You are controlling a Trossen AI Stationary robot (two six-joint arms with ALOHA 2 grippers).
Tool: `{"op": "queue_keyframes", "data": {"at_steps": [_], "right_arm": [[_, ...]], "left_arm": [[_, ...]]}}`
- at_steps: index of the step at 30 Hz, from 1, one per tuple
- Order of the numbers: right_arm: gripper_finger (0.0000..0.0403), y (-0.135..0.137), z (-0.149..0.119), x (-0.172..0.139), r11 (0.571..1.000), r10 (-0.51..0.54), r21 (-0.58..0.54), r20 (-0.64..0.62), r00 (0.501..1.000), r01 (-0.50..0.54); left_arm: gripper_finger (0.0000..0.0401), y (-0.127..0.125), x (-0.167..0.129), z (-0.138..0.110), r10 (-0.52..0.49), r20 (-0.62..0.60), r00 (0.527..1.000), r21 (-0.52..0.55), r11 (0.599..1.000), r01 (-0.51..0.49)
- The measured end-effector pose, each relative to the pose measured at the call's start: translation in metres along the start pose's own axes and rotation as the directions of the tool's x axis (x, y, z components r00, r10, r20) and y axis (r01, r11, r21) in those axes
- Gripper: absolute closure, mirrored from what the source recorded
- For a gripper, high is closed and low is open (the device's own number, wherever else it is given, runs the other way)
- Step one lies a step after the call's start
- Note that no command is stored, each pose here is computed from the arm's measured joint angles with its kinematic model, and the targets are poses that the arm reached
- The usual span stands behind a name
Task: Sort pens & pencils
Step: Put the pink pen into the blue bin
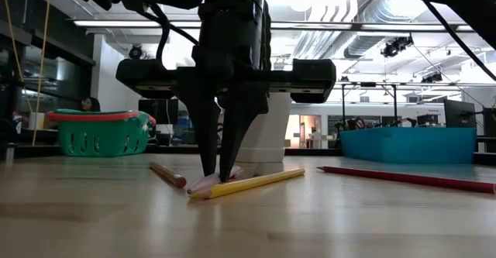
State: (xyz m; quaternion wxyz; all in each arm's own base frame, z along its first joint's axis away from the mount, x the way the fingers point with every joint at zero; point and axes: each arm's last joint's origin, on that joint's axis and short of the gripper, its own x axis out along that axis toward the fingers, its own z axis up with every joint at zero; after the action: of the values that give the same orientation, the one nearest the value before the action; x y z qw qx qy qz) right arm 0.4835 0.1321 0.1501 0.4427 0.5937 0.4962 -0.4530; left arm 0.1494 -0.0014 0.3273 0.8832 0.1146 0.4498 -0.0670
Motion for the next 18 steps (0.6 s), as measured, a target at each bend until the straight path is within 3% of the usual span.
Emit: {"op": "queue_keyframes", "data": {"at_steps": [18], "right_arm": [[0.0382, -0.0013, 0.0014, -0.0003, 1.000, -0.005, 0.002, 0.035, 0.999, 0.005]], "left_arm": [[0.0268, -0.0003, 0.0000, -0.0011, -0.003, -0.012, 1.000, -0.002, 1.000, 0.003]]}}
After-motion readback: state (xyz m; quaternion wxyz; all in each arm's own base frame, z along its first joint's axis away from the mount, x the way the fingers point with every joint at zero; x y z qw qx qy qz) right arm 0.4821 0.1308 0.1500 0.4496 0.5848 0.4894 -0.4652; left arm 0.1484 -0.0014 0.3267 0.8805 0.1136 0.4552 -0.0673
